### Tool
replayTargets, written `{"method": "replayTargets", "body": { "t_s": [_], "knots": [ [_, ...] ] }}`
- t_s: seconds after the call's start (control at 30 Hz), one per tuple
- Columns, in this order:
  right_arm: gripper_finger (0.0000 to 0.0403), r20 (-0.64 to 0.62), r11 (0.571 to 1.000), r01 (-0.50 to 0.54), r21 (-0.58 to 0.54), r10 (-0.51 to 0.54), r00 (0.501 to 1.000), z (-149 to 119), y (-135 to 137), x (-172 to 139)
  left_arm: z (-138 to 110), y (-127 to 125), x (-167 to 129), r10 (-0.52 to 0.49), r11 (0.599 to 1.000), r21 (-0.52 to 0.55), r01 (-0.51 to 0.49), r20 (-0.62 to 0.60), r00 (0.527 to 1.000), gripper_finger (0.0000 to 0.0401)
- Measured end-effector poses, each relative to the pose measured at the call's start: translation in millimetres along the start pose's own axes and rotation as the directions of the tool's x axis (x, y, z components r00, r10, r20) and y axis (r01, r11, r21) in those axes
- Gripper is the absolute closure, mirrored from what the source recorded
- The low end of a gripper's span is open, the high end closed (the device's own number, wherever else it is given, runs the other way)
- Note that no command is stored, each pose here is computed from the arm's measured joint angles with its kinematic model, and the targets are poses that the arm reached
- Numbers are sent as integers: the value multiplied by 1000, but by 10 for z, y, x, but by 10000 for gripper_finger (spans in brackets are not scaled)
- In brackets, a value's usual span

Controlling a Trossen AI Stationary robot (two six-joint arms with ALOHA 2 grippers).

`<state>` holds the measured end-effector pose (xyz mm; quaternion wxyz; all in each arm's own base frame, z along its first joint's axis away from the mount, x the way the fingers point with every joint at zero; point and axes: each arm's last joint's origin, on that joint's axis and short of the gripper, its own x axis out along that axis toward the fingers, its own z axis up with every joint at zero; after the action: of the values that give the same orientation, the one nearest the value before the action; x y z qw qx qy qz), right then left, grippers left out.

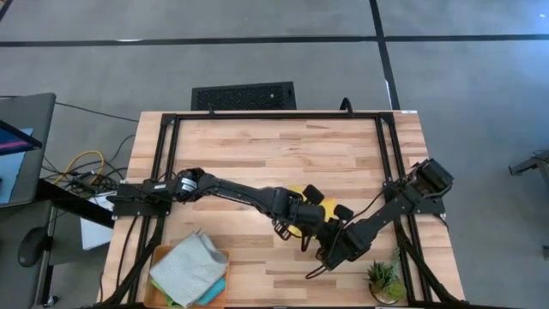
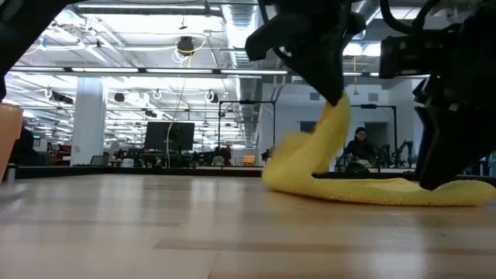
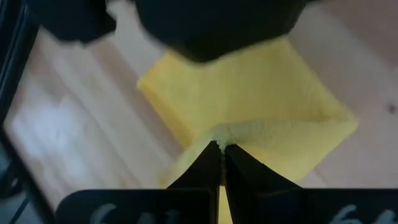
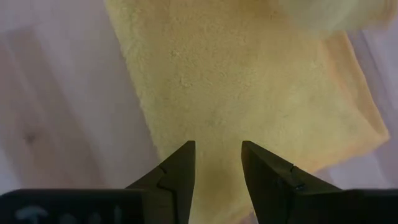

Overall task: Fold microfiber towels
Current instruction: Fold the yellow microfiber cloth

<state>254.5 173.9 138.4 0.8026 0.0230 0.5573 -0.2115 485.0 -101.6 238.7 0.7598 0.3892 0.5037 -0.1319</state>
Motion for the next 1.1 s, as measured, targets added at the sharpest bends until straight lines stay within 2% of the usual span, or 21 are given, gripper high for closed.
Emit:
{"method": "replayTargets", "body": {
  "t_s": [0.23,0.4,0.53,0.63,0.83,1.1],
  "knots": [
    [249,-38,999,-43,10,43,998,-129,2,-212,6,130,30,14,1000,8,-15,88,996,401],
    [249,-8,993,-97,63,98,995,-258,-40,-531,-44,256,65,11,1000,-28,-7,135,991,401],
    [249,25,981,-163,106,162,987,-360,-88,-787,-45,354,78,53,998,-52,-45,178,983,401],
    [249,50,973,-202,113,198,979,-428,-104,-913,-10,389,92,55,998,-49,-45,242,969,401],
    [249,69,968,-227,110,220,973,-531,-96,-1010,42,403,115,46,999,-34,-37,319,947,401],
    [249,69,967,-228,112,221,973,-562,-80,-1014,44,417,125,59,994,-107,-25,328,943,401]
  ]
}}
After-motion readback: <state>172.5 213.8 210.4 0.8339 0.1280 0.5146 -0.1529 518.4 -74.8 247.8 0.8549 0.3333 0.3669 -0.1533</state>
